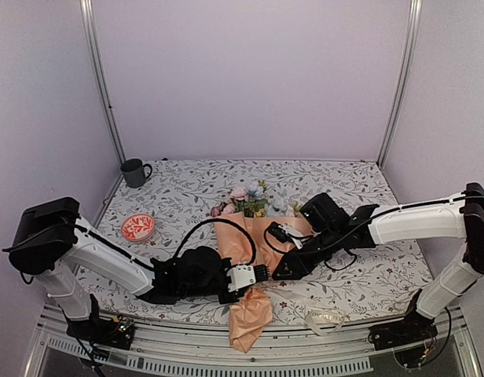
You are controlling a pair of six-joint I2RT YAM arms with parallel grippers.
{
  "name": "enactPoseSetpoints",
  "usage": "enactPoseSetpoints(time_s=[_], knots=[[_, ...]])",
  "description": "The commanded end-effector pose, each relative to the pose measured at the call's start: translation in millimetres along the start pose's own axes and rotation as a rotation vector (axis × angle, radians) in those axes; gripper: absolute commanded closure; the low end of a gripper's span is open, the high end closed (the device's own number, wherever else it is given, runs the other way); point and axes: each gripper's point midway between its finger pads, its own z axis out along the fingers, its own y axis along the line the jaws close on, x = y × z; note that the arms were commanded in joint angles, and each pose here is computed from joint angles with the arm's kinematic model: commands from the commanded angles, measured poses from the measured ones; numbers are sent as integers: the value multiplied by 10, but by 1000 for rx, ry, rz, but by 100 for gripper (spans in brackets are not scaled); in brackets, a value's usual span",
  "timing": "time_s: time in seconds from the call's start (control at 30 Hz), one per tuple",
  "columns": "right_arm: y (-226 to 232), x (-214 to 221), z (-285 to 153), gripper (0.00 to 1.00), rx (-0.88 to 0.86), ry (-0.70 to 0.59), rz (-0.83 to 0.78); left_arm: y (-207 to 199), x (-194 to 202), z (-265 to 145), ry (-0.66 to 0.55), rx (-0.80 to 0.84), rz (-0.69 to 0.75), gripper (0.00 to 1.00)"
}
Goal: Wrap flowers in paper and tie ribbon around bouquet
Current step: Cross the half-tied ribbon over the folded bouquet.
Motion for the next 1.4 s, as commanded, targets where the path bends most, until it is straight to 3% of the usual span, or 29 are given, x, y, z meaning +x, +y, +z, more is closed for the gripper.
enactPoseSetpoints(time_s=[0.0,0.6,0.7,0.87,0.97,1.37], knots=[[111,-154,-176,58,4,-139,17,70,-81,0,-24,-11,-16,88],[-67,-14,153,57,67,-138,38,66,-84,-26,-20,-3,-20,85],[-125,-11,179,65,92,-138,41,72,-84,-32,-19,-5,-22,84],[-128,-47,173,92,100,-145,40,74,-92,-36,-22,-5,-20,84],[-91,-58,156,100,88,-142,34,74,-98,-34,-24,-2,-21,84],[178,-81,-25,100,16,-155,1,83,-157,-43,-29,6,-18,63]])
